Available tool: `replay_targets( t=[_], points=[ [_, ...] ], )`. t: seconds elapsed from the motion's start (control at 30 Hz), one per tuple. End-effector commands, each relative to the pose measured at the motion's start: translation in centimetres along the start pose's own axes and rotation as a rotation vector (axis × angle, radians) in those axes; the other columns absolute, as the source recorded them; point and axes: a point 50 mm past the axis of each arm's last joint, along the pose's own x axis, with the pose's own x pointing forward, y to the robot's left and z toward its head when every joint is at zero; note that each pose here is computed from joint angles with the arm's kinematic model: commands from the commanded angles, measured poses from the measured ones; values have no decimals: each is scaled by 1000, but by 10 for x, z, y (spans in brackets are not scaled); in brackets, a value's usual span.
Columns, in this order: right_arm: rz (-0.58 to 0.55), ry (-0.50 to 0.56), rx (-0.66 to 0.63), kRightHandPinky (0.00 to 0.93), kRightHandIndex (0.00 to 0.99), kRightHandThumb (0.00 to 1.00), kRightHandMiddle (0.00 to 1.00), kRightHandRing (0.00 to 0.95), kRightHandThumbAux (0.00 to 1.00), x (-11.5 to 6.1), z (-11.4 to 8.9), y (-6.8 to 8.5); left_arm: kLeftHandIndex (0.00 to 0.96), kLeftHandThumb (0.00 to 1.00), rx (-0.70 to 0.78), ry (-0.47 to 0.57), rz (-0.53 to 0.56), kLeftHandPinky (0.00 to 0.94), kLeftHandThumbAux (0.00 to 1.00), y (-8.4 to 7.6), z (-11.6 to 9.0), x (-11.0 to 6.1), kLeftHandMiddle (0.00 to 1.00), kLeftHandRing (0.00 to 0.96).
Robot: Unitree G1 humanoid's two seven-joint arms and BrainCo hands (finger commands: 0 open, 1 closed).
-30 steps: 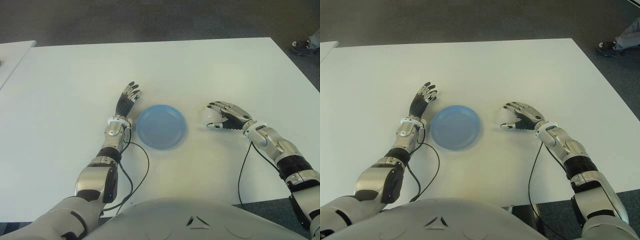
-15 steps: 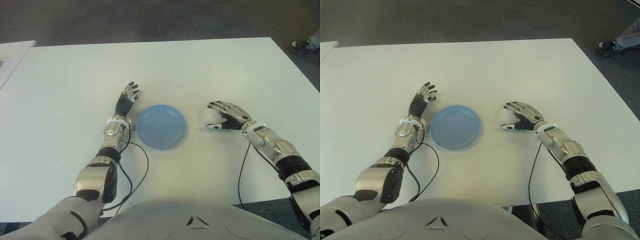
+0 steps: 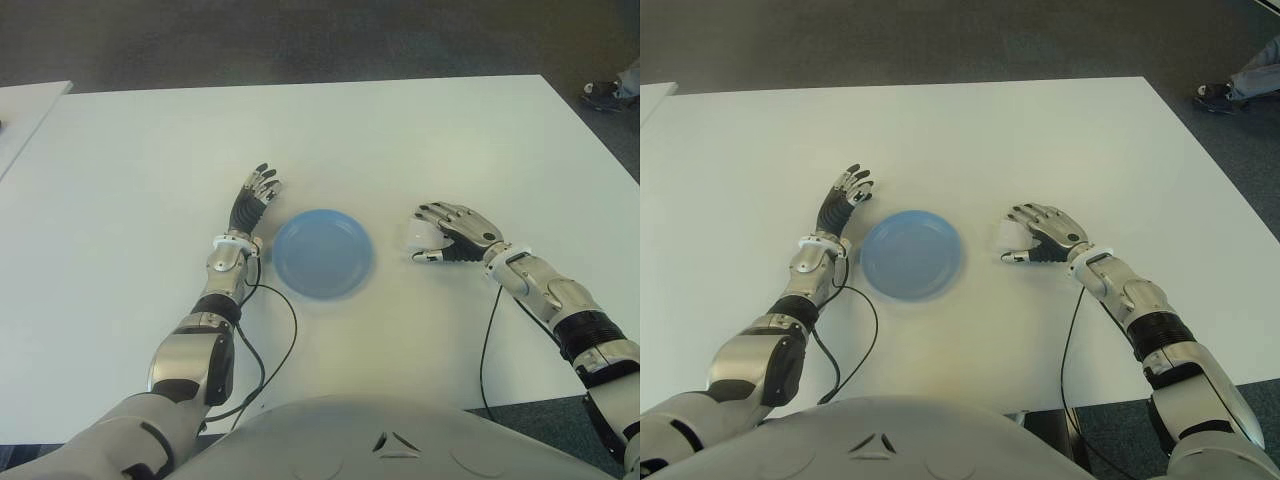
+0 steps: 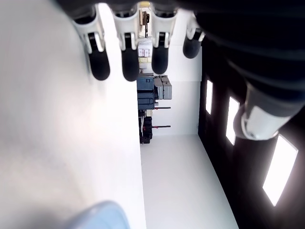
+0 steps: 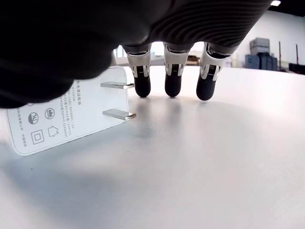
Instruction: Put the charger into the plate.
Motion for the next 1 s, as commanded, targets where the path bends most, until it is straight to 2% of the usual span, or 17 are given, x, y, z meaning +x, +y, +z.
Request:
replay_targets(
  t=[0.03, 1.0],
  points=[
    [88, 5, -41, 0, 0, 343, 0, 0, 117, -7, 0, 14, 25, 0, -33, 125, 6, 206, 521, 3, -24, -15, 144, 178],
    [120, -12, -44, 0, 0, 364, 0, 0, 135, -16, -2, 20, 35, 0, -63, 122, 4, 215, 532, 1, -23, -14, 149, 186]
  ],
)
